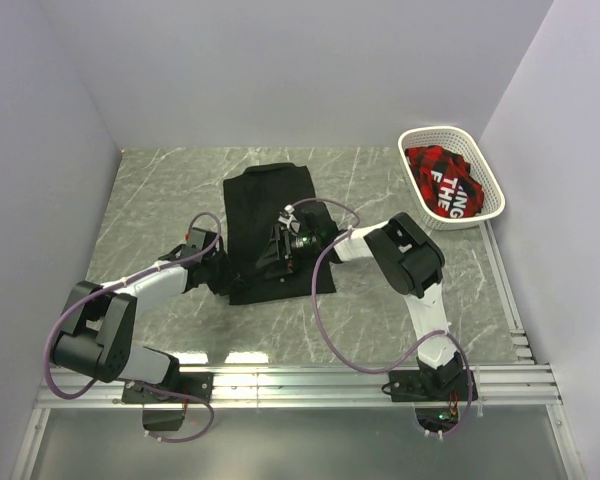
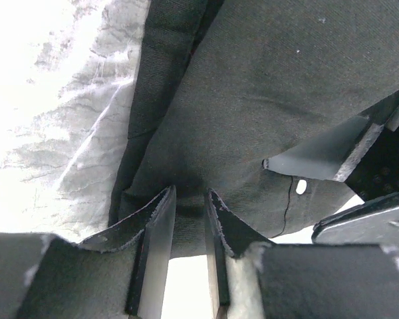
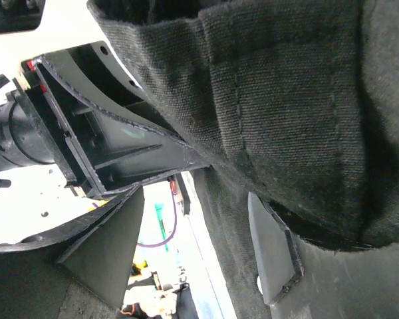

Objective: Fold and stack the long sleeve shirts
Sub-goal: Fold the shirt

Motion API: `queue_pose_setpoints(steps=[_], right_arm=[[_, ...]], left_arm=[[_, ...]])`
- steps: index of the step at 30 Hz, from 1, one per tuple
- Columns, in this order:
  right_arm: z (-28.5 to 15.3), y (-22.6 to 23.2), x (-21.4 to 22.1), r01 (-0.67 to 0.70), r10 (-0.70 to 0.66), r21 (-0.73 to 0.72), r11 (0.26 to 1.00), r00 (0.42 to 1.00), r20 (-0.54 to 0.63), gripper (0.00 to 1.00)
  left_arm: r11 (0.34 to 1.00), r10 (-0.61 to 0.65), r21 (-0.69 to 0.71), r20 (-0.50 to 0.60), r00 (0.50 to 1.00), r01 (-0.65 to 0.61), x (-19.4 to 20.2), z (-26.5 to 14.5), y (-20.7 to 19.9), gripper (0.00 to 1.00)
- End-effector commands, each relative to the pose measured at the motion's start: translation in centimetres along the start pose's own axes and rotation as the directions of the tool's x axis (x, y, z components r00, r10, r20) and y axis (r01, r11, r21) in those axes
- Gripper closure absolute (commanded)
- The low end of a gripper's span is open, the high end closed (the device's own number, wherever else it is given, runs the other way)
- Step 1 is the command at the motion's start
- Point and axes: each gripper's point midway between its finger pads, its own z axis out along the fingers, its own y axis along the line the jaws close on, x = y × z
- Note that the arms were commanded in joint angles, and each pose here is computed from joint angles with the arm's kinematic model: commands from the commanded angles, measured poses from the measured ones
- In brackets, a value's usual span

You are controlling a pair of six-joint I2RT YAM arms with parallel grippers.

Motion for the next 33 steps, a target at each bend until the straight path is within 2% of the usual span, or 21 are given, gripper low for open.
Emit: queue_pose_setpoints(steps=[1, 5, 8, 15, 22, 25, 29, 33], right_arm=[[-0.8, 1.5, -3.3, 0.065, -0.067, 0.026, 0.998, 0.993, 0.092, 0.28], [-0.5, 3.8, -5.8, 0.105, -0.104, 0.006, 0.994, 0.985, 0.141, 0.28], [0.1, 3.8, -7.0, 0.107, -0.106, 0.003, 0.994, 0.982, 0.158, 0.28], [0.9, -1.3, -9.4, 0.015, -0.035, 0.091, 0.996, 0.975, 0.217, 0.29], [-2.5, -5.5, -11.5, -0.046, 0.004, 0.133, 0.99, 0.955, 0.298, 0.28], [-4.6, -4.2, -13.1, -0.02, -0.023, 0.124, 0.992, 0.942, 0.334, 0.28], [-7.6, -0.8, -15.0, 0.071, -0.13, 0.169, 0.983, 0.922, 0.365, 0.28], [-10.1, 1.6, -15.2, 0.147, -0.235, 0.245, 0.958, 0.895, 0.38, 0.28]], left_arm=[[0.996, -0.014, -0.092, -0.036, 0.999, 0.011, 1.3, 0.3, 2.7, 0.69], [0.996, -0.011, -0.093, -0.037, 0.999, 0.008, 1.3, 0.3, 2.7, 0.69], [0.996, -0.013, -0.093, -0.037, 0.999, 0.009, 1.3, 0.3, 2.8, 0.69], [0.995, -0.01, -0.101, -0.034, 0.999, 0.007, 1.4, 0.1, 3.1, 0.69], [0.995, -0.013, -0.102, -0.04, 0.999, 0.009, 1.5, 0.1, 3.2, 0.7], [0.995, -0.01, -0.103, -0.036, 0.999, 0.007, 1.4, 0.0, 3.1, 0.7], [0.995, 0.002, -0.095, -0.02, 1.0, -0.004, 0.9, -0.4, 2.7, 0.69], [0.996, 0.029, -0.079, 0.027, 0.999, -0.027, -0.5, -1.1, 1.5, 0.61]])
